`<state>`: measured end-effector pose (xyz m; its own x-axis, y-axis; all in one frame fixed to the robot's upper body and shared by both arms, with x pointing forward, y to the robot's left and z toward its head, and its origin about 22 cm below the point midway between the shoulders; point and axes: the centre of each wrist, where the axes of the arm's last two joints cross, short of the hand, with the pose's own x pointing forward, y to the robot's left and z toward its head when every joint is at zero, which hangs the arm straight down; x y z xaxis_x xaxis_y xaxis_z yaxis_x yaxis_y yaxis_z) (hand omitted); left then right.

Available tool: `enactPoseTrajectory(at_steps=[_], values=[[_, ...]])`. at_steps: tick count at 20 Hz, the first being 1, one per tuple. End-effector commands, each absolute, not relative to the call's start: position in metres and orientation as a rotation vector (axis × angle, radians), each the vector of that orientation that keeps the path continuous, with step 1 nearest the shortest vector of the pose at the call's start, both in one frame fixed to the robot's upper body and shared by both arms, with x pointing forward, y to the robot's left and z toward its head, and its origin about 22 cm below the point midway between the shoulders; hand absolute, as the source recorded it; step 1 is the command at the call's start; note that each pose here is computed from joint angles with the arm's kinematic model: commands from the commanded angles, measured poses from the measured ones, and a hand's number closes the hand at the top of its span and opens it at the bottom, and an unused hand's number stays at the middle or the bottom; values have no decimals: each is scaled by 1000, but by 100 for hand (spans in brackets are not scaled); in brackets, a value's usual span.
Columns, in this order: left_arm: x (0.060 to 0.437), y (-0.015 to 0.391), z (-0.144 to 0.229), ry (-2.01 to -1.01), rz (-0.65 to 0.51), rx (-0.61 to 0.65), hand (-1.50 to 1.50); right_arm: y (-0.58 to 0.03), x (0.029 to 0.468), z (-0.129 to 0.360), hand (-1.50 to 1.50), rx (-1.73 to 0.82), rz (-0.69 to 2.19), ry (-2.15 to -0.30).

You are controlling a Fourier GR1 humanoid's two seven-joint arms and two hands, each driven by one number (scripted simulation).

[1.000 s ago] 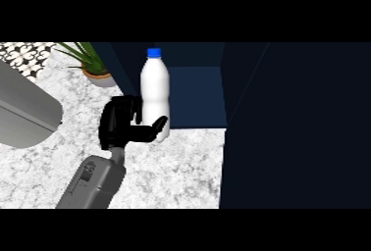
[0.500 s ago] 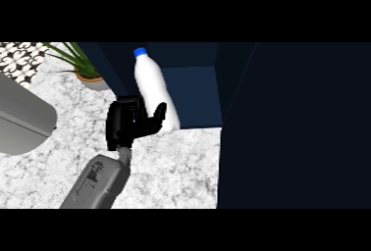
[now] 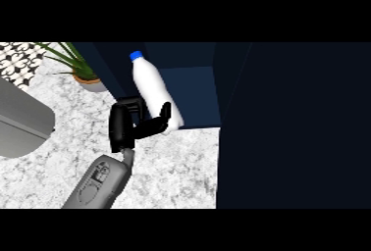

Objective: Pick up the bottled water, place it into the cabinet and close the cabinet

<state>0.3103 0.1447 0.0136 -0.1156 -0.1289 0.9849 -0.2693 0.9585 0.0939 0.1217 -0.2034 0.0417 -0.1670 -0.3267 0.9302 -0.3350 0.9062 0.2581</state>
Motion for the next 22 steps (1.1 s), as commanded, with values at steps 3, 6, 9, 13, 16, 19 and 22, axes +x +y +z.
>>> enactPoseTrajectory(at_steps=[3, 6, 9, 13, 16, 19, 22], values=[[371, 145, 50, -1746, -23, 415, 150, -207, 125, 41, -150, 498, 18, -1757], [368, 149, 42, -1738, -75, 480, 150, -204, 121, 39, -150, 509, 33, -1747], [368, 146, 35, -1737, -76, 560, 150, -200, 124, 43, -150, 509, 12, -1770], [369, 158, 28, -1706, -82, 619, -150, -205, 121, 37, -150, 526, 27, -1757], [367, 159, 27, -1711, -78, 642, -150, -200, 126, 37, -150, 521, 13, -1761], [369, 158, 33, -1692, -55, 643, -150, -205, 124, 38, -150, 514, 12, -1774], [363, 167, 21, -1656, -75, 663, -150, -203, 117, 37, -150, 539, 26, -1755]])
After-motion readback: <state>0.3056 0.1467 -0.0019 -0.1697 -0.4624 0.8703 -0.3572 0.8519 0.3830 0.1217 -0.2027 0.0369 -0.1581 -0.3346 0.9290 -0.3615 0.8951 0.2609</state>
